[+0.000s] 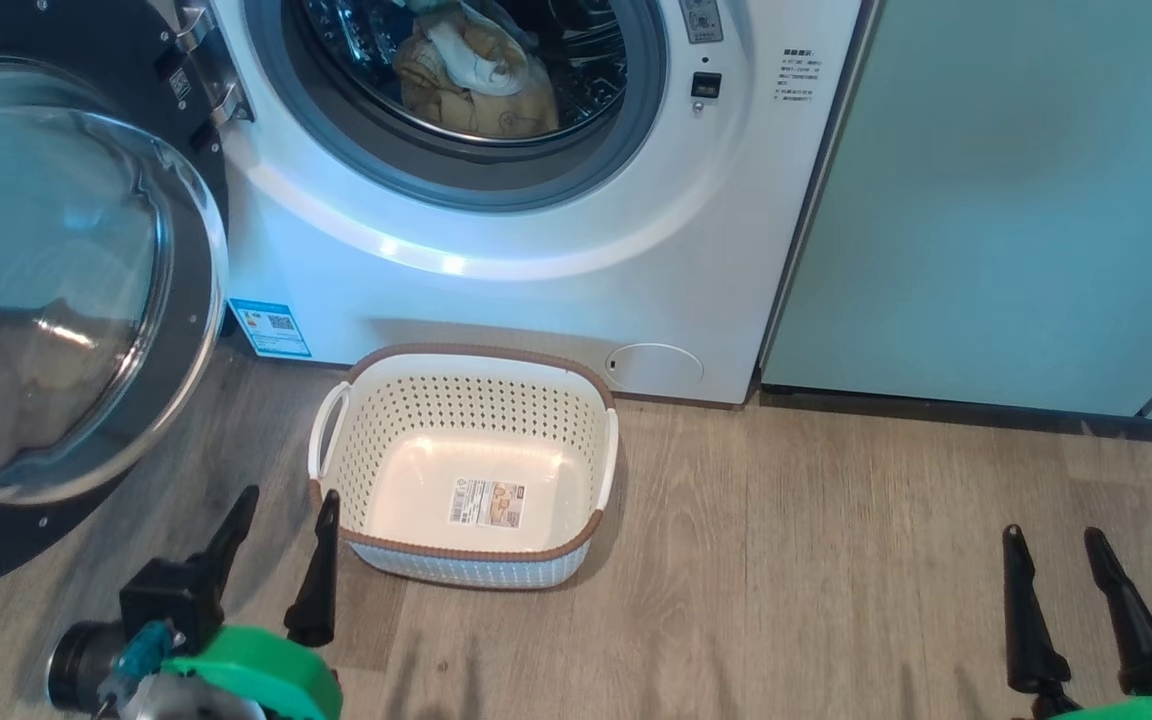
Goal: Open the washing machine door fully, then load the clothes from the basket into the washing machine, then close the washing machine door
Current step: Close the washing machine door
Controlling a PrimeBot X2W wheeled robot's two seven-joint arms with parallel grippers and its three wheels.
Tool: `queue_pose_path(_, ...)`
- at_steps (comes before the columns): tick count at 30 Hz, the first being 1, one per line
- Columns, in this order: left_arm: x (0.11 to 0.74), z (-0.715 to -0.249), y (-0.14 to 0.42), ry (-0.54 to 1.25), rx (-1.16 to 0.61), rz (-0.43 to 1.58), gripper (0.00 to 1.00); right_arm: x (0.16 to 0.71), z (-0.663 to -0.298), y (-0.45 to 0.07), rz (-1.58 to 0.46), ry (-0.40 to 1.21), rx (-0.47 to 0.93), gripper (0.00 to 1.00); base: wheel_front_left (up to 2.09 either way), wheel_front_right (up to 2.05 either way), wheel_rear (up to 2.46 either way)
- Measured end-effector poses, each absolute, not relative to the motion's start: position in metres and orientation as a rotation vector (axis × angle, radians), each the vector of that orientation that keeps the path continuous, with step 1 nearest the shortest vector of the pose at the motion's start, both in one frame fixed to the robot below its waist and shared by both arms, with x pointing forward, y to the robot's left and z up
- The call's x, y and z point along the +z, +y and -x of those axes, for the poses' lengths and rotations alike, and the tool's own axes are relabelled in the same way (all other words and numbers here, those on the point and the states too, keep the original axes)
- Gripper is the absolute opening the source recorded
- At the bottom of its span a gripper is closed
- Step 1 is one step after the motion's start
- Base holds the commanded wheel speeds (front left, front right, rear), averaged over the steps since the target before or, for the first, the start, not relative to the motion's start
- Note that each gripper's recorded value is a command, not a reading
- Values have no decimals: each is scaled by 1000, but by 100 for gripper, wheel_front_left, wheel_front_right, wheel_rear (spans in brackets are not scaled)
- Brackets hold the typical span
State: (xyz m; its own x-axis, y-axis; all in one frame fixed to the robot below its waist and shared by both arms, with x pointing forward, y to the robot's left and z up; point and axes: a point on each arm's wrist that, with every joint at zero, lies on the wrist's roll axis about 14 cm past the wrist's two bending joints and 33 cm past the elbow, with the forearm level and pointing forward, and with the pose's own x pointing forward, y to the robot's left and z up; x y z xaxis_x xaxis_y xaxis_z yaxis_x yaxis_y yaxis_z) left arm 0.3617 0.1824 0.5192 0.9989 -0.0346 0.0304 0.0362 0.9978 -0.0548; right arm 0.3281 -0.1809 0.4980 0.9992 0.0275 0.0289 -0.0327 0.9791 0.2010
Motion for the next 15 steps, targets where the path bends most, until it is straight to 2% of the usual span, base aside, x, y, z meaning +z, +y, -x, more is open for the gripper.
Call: queue_pose_path(15,525,-354,193,-47,-3,51,100,501,-332,-176,-201,-34,52,100,0,0,0)
